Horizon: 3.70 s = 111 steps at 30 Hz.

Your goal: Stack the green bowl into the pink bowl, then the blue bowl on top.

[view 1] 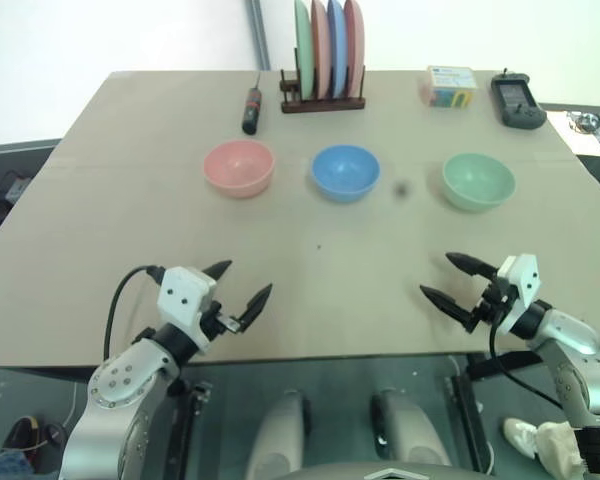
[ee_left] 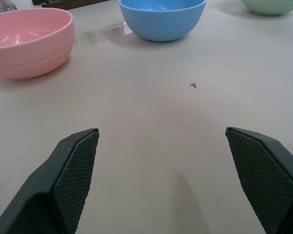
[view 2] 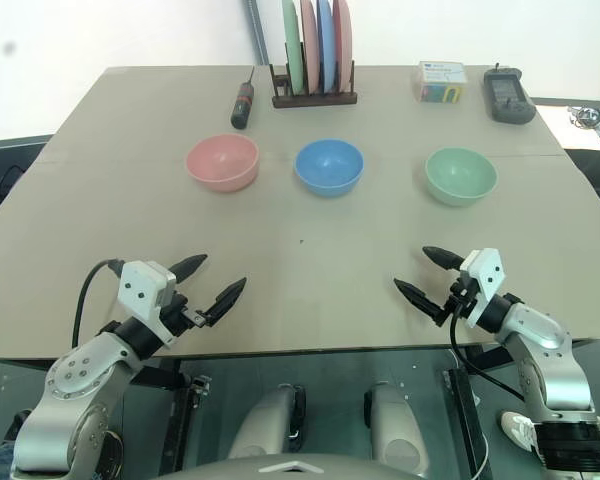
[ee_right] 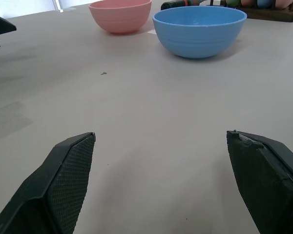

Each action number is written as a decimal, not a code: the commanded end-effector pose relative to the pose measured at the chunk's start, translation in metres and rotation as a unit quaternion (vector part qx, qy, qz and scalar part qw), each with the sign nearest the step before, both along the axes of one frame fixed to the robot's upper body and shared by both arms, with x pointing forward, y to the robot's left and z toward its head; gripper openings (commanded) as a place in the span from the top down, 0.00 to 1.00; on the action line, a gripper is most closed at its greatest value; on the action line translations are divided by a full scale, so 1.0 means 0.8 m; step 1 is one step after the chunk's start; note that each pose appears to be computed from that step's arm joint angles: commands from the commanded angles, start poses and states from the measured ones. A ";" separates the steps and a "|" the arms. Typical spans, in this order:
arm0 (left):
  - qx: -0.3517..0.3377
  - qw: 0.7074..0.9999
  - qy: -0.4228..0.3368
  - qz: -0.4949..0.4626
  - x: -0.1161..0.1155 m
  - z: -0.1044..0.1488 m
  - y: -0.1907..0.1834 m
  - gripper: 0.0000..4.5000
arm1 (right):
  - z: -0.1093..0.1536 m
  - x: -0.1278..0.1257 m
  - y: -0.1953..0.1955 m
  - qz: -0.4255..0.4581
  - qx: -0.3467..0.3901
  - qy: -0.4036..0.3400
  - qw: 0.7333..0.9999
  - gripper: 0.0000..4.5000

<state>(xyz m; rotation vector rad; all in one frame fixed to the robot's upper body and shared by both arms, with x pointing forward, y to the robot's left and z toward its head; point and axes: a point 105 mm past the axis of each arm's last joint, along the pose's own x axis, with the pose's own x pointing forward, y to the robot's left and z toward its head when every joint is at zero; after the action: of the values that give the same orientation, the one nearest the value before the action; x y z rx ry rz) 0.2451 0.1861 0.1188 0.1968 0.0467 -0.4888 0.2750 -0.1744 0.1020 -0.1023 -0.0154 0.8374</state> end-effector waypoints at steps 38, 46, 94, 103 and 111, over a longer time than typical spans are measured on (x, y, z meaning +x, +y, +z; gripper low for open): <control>0.160 0.982 -0.090 0.048 0.167 0.091 0.018 0.02 | 0.088 -0.029 0.072 0.121 0.123 -0.045 0.984 0.00; 0.199 0.979 -0.032 0.034 0.234 0.074 0.003 0.02 | 0.088 -0.029 0.069 0.103 0.117 -0.052 0.986 0.00; 0.303 0.819 -0.016 -0.487 0.048 0.052 -0.173 0.99 | 0.080 -0.020 0.065 0.086 0.099 -0.062 0.989 0.00; 0.265 0.866 -0.051 -0.421 0.083 0.070 -0.176 0.35 | 0.078 -0.020 0.063 0.080 0.092 -0.063 0.991 0.00; 0.119 0.940 -0.095 -0.306 0.105 0.126 -0.142 0.02 | 0.082 0.010 0.038 0.032 0.019 -0.089 0.995 0.00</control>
<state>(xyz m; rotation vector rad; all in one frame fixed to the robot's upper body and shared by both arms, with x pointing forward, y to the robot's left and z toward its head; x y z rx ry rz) 0.3303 0.0628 0.1983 0.5710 -0.0740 -1.1541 0.2738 -0.1309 0.1527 -0.0607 -0.1492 0.9502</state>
